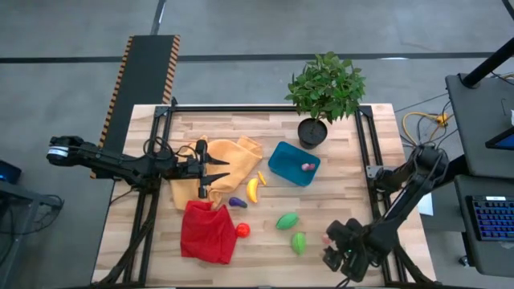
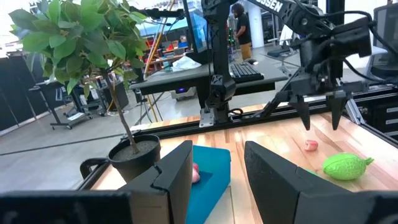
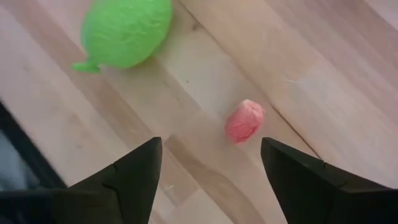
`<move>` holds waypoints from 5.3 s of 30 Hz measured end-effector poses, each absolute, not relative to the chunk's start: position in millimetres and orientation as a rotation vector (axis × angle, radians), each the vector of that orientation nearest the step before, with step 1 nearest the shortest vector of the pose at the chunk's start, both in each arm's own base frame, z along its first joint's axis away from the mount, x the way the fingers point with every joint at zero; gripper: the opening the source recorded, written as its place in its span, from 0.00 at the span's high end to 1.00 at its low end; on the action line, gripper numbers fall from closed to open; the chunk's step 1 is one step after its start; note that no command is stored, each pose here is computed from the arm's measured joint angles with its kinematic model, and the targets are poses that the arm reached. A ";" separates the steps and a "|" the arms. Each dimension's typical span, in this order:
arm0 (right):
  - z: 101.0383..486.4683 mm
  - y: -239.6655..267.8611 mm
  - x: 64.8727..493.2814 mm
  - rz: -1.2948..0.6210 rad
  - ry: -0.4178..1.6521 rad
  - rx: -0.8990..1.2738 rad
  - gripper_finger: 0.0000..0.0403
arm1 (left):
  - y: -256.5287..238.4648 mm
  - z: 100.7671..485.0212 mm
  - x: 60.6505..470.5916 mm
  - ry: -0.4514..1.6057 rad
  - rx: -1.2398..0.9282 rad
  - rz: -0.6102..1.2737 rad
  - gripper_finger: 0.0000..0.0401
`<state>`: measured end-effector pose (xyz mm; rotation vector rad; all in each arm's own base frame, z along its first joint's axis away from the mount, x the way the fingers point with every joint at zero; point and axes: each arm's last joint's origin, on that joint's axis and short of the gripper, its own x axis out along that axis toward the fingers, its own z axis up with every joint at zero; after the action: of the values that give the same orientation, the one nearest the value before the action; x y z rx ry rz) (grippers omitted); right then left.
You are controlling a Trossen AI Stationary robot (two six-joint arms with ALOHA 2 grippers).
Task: Pick and placing Produce into tupperware
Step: Put the pink peach into the blue bin, then put the green corn into the blue bin
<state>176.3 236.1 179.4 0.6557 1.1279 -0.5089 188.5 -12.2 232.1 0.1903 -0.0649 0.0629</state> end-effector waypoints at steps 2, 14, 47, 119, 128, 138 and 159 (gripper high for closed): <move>175.5 236.6 177.0 -0.526 1.135 0.653 0.36 | -12.2 231.9 188.7 -0.063 0.190 0.063 0.67; 151.6 237.1 181.9 -0.602 1.157 0.584 0.41 | -12.2 231.6 188.7 -0.061 0.191 0.063 0.67; 131.4 234.4 181.3 -0.664 1.177 0.485 0.70 | -12.2 231.7 188.7 -0.062 0.191 0.063 0.67; 199.1 -12.5 210.6 -0.613 0.957 0.250 0.86 | -12.2 231.3 188.8 -0.057 0.218 0.063 0.67; 197.0 -13.1 210.5 -0.626 0.972 0.240 0.77 | -12.2 231.3 188.8 -0.057 0.218 0.063 0.67; 197.0 -13.1 210.5 -0.619 0.975 0.228 0.71 | -12.2 231.3 188.8 -0.057 0.218 0.063 0.67; 248.7 46.2 244.1 -0.068 0.693 0.243 0.77 | -12.2 231.2 188.8 -0.056 0.218 0.063 0.67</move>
<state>244.1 46.2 248.7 0.2428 0.6930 -0.0684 188.8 -12.2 231.2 0.2178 -0.0561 0.0633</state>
